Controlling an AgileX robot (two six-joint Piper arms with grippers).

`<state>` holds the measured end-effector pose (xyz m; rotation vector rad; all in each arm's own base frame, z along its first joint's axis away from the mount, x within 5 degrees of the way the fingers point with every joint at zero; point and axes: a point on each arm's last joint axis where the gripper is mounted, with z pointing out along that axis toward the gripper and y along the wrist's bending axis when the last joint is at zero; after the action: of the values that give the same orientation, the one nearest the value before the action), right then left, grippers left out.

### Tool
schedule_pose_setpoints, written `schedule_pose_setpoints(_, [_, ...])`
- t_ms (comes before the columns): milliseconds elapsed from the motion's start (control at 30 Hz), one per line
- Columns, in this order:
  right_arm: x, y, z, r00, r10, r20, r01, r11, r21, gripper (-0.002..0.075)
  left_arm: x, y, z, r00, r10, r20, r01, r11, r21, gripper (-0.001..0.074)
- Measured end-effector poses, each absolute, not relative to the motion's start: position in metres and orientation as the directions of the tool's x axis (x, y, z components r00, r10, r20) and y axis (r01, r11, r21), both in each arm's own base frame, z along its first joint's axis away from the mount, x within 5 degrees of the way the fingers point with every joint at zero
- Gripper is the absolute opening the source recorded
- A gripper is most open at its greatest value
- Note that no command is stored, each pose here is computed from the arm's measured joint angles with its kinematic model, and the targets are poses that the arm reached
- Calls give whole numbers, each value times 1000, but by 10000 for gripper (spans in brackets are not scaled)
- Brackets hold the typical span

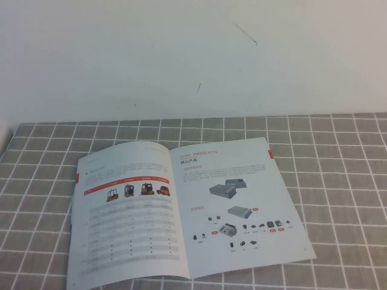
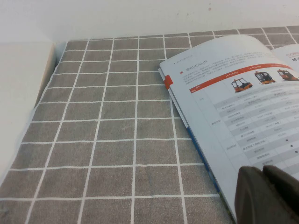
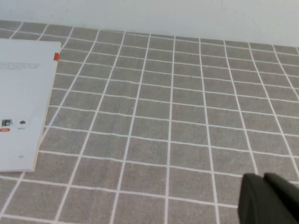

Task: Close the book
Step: 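Close the open booklet and leave it lying on the table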

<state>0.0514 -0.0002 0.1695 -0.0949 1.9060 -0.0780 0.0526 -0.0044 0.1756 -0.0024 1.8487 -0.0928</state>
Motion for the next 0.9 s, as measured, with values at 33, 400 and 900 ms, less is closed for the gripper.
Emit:
schedule_pose_setpoints(33, [51,0,170,-329,-105,-938,-28,994,-101,-3,53,-4,176,-277,-50,-960,47,997,-65,-4])
schedule_pose_setpoints(400, [51,0,170,-329,-105,-938,-28,994,-101,-3,53,-4,176,-277,-50,-960,47,997,-65,-4])
schedule_pose_setpoints(900, [51,0,170,-329,-105,-938,-28,994,-101,-3,53,-3,176,-277,6,-961,46,999,-7,-4])
